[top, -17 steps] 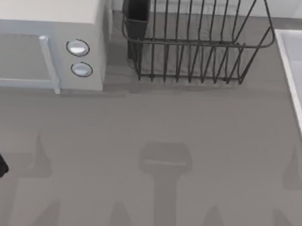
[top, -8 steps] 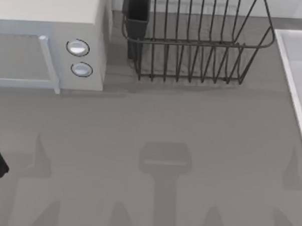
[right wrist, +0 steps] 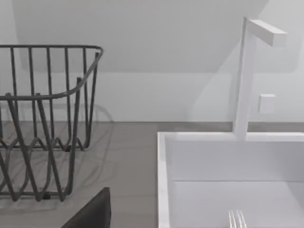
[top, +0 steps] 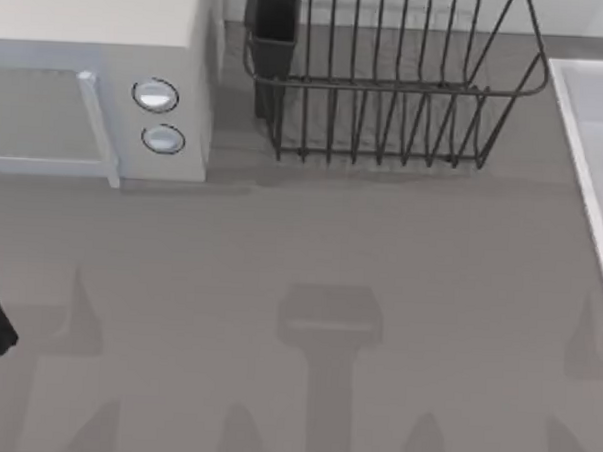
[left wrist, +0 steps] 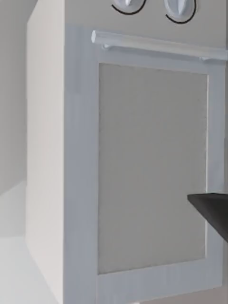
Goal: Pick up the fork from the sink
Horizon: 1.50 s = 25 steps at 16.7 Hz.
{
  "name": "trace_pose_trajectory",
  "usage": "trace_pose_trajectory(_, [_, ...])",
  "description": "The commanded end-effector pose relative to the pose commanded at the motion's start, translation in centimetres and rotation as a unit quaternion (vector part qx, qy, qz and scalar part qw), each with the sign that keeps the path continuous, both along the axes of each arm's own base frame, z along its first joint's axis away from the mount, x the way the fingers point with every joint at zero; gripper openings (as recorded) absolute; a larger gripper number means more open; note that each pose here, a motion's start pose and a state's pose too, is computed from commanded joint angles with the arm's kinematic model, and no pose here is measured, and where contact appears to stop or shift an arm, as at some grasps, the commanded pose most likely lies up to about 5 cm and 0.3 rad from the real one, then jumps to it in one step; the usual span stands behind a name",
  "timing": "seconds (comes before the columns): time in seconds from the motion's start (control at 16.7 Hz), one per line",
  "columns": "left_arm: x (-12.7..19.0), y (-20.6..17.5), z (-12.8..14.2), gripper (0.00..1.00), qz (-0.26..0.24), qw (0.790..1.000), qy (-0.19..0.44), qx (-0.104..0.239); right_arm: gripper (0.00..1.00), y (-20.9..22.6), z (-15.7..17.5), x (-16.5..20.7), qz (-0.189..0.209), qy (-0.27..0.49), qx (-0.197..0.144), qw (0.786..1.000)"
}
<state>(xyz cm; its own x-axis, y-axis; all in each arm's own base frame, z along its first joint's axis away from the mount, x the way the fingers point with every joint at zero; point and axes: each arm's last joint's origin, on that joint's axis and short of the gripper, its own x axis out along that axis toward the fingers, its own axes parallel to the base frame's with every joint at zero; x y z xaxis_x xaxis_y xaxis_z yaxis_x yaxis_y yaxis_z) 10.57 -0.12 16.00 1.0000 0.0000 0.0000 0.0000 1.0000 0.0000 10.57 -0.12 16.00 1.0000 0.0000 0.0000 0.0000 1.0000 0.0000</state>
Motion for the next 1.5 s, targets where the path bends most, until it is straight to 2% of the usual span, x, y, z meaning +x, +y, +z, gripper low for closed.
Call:
trace_pose_trajectory(0.18, [0.0,0.0,0.0,1.00,0.000,1.000,0.000,0.000,1.00,0.0,0.2,0.0,-0.001,0.003,-0.001,1.000])
trace_pose_trajectory(0.36, [0.0,0.0,0.0,1.00,0.000,1.000,0.000,0.000,1.00,-0.1,1.9,0.1,-0.005,0.028,-0.006,1.000])
trace_pose_trajectory(0.6, [0.0,0.0,0.0,1.00,0.000,1.000,0.000,0.000,1.00,-0.3,6.3,1.4,-0.015,0.098,-0.019,0.995])
trace_pose_trajectory(0.84, [0.0,0.0,0.0,1.00,0.000,1.000,0.000,0.000,1.00,-0.8,11.6,5.4,-0.026,0.201,-0.032,0.979])
trace_pose_trajectory(1.02, [0.0,0.0,0.0,1.00,0.000,1.000,0.000,0.000,1.00,-1.6,14.6,10.5,-0.030,0.293,-0.039,0.955])
trace_pose_trajectory(1.2, [0.0,0.0,0.0,1.00,0.000,1.000,0.000,0.000,1.00,-2.7,15.6,16.9,-0.031,0.389,-0.041,0.920])
trace_pose_trajectory(1.32, [0.0,0.0,0.0,1.00,0.000,1.000,0.000,0.000,1.00,-3.7,15.0,21.4,-0.029,0.452,-0.038,0.891])
trace_pose_trajectory(1.5, [0.0,0.0,0.0,1.00,0.000,1.000,0.000,0.000,1.00,-5.3,12.1,27.6,-0.023,0.539,-0.030,0.841])
